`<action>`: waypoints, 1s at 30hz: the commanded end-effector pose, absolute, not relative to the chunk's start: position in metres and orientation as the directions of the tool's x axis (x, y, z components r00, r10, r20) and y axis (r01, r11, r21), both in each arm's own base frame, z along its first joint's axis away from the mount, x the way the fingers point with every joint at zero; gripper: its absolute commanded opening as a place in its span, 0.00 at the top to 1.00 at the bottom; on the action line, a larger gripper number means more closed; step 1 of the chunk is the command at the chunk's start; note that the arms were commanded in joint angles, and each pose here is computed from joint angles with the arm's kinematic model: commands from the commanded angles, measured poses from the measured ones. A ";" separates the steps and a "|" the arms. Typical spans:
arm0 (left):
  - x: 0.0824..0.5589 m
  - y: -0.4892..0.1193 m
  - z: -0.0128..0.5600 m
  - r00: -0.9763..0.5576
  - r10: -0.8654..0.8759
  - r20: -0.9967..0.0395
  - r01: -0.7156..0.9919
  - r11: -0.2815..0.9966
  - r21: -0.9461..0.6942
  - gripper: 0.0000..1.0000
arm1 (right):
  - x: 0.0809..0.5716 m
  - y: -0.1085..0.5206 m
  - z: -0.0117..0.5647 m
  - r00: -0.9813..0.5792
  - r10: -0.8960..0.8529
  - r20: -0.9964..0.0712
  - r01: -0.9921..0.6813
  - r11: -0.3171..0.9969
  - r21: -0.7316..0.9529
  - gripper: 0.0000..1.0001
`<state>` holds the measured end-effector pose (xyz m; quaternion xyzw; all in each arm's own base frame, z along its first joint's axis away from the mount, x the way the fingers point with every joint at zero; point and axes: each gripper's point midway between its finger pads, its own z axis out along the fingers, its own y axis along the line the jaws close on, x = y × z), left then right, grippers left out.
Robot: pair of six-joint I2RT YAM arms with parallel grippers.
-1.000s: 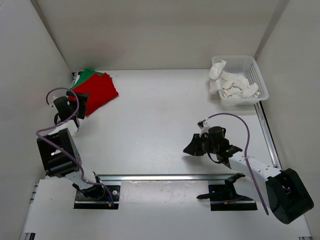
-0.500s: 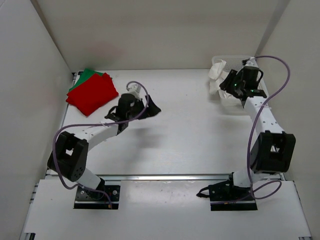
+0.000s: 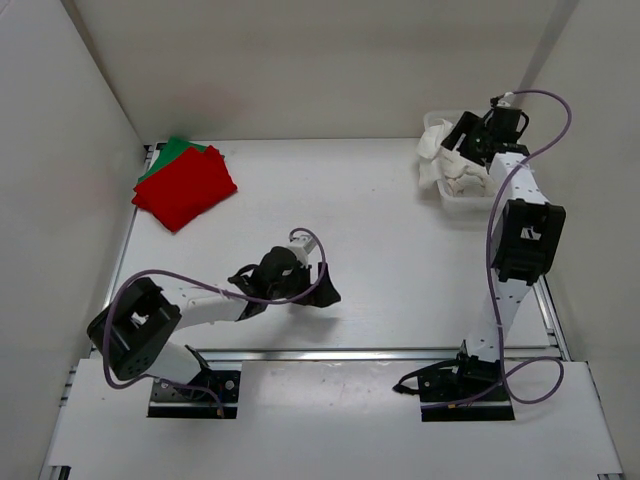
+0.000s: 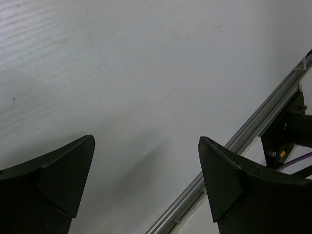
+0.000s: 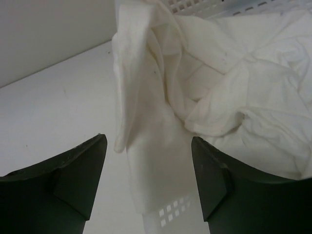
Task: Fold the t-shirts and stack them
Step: Grab crumpled tshirt from bin with the right arm
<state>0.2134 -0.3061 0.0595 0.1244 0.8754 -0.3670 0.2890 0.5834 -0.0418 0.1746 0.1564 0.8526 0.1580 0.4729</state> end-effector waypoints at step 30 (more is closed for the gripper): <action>0.208 -0.266 0.082 -0.784 -0.171 -0.597 0.367 0.647 -0.668 0.35 | 0.486 0.064 0.551 -0.020 0.354 -0.935 -0.490 0.812 0.318 1.00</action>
